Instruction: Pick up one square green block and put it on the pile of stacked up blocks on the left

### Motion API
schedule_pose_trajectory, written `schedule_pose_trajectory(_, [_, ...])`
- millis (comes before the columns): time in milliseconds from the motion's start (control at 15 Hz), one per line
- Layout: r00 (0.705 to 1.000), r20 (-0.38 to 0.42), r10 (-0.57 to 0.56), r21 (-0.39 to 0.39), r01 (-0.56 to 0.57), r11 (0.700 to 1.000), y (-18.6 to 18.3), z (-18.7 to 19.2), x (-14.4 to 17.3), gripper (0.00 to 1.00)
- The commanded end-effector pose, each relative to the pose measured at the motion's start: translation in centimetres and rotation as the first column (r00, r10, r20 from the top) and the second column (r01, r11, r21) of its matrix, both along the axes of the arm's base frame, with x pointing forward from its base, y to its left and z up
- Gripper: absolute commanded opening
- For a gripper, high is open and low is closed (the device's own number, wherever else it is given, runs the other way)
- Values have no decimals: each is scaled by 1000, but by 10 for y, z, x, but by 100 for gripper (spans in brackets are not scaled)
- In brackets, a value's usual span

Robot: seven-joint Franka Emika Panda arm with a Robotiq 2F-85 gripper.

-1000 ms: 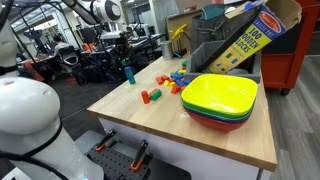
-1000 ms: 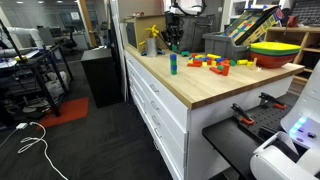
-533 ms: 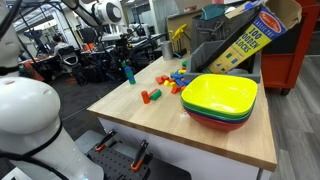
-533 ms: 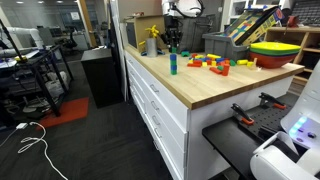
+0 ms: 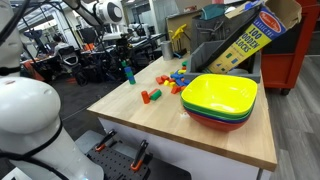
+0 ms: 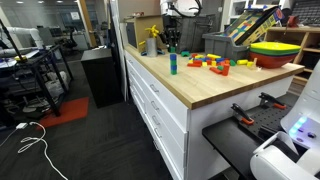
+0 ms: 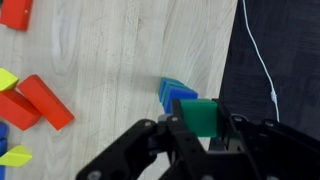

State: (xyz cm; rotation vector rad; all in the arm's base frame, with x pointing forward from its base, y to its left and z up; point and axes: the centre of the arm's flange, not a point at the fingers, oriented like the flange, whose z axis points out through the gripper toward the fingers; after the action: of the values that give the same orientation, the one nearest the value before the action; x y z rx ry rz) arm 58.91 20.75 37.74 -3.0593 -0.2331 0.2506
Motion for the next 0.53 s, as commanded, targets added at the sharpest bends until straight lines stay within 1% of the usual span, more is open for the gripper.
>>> schedule_pose_trajectory(0, [1000, -23, -17, -27, 17, 1000, 0, 4, 8, 8])
schedule_pose_trajectory(467, [999, -39, -33, -38, 31, 999, -5, -2, 9, 8])
